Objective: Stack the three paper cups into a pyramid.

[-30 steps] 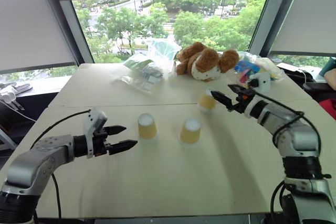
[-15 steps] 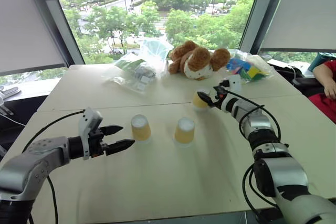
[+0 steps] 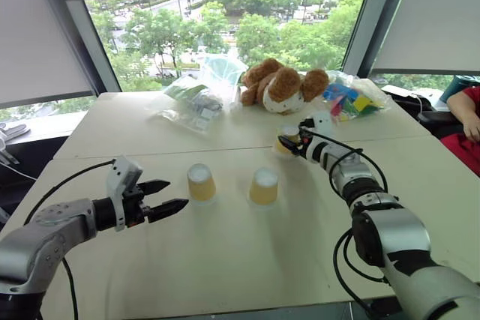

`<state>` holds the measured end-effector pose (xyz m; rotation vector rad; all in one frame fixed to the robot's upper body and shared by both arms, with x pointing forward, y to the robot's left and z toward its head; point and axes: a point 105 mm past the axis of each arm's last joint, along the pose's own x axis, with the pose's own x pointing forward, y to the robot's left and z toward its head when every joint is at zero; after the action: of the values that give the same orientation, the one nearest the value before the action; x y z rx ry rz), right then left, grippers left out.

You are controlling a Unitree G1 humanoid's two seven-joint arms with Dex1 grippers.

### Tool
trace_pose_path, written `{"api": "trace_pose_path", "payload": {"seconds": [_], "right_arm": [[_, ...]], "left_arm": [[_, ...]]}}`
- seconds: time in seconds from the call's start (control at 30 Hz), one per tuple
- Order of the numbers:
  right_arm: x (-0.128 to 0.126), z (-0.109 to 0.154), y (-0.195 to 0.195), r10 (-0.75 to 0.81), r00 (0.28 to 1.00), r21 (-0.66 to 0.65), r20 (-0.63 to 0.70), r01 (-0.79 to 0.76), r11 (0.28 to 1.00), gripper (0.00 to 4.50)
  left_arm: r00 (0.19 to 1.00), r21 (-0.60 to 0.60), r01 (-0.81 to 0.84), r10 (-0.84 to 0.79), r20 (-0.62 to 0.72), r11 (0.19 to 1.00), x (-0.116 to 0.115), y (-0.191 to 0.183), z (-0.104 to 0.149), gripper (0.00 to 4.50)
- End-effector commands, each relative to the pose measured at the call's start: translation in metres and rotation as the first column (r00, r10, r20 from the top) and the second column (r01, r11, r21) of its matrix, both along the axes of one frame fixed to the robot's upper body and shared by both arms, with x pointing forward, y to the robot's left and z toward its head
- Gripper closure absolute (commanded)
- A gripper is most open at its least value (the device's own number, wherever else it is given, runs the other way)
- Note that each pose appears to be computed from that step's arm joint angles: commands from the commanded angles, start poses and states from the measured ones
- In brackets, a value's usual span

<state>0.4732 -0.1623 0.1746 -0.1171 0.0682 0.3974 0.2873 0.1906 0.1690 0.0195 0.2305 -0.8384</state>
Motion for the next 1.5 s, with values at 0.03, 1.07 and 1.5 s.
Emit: {"api": "trace_pose_path", "payload": {"seconds": [0.03, 1.07, 1.5], "right_arm": [[0.003, 0.025, 0.008, 0.015, 0.997, 0.018, 0.075, -0.016, 1.0, 2.36], [-0.139, 0.003, 0.002, 0.092, 0.996, 0.011, -0.01, -0.092, 0.996, 2.36], [-0.15, -0.009, 0.005, 0.113, 0.993, -0.028, -0.044, -0.115, 0.993, 2.36]], "left_arm": [[0.998, -0.003, -0.004, 0.004, 0.061, 1.0, -0.001, 0.001, 0.013, 0.0], [0.989, 0.017, 0.149, -0.149, 0.002, 0.989, 0.002, -0.021, -0.003, 0.0], [0.99, 0.017, 0.141, -0.141, 0.002, 0.99, 0.005, -0.018, -0.006, 0.0]]}}
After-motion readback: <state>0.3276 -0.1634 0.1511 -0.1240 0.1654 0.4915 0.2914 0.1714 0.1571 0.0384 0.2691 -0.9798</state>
